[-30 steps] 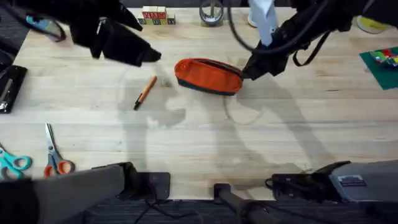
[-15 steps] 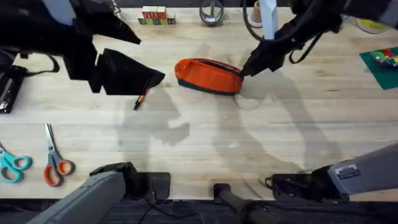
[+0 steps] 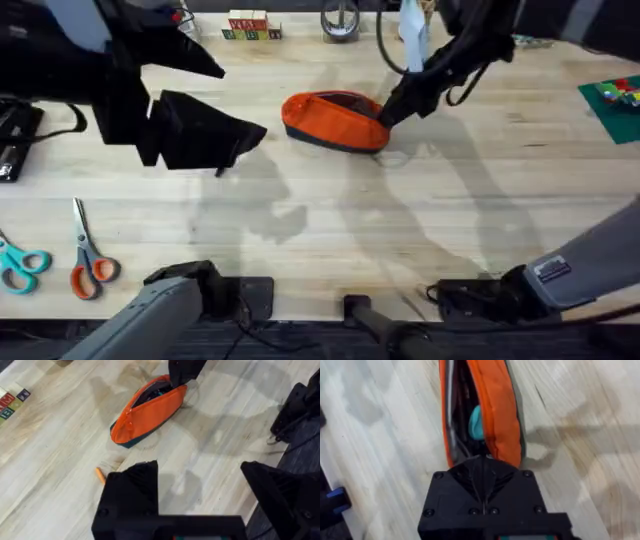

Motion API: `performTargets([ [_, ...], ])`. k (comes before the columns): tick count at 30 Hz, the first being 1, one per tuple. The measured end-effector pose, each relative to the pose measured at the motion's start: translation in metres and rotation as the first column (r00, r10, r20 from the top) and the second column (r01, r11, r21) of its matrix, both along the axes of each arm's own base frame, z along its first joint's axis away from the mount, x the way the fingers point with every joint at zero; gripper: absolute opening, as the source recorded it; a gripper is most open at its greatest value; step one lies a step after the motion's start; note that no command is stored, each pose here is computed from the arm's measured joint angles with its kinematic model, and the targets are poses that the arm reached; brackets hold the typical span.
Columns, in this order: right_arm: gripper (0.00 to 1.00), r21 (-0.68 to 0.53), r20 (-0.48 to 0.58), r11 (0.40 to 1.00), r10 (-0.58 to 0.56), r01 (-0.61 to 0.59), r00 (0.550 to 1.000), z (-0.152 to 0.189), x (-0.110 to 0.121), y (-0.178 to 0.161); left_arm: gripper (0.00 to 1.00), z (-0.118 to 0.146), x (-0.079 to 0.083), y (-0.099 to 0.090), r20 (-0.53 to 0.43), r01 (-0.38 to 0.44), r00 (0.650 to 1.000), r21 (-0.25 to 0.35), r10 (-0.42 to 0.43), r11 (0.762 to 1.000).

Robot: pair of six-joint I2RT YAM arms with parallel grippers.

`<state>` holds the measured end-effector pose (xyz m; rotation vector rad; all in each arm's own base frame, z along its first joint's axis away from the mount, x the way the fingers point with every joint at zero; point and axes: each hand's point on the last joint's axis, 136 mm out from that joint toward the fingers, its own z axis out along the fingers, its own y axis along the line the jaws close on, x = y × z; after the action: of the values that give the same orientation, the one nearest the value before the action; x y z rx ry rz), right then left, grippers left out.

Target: Unzip the bag, pick up the pens from the table one at a time and place them inside, then zip the bag closed.

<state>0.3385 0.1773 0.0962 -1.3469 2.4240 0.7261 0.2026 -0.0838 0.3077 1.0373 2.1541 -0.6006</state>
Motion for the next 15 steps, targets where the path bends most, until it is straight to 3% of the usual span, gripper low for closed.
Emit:
performTargets([
  [13, 0.031, -0.010, 0.011, 0.998, 0.067, -0.067, 0.998, -0.015, -0.002, 0.024, 0.995, 0.000, 0.000, 0.000, -0.002, -0.002, 1.000, -0.001, 0.002, 1.000],
  [14, 0.076, -0.010, 0.010, 0.998, 0.065, -0.065, 0.998, -0.015, -0.003, 0.024, 0.995, 0.000, 0.000, 0.000, -0.002, -0.002, 1.000, -0.001, 0.002, 1.000],
  [15, 0.188, -0.010, 0.010, 0.998, 0.067, -0.067, 0.998, -0.015, -0.003, 0.024, 0.995, 0.000, 0.000, 0.000, -0.002, -0.002, 1.000, -0.001, 0.002, 1.000],
])
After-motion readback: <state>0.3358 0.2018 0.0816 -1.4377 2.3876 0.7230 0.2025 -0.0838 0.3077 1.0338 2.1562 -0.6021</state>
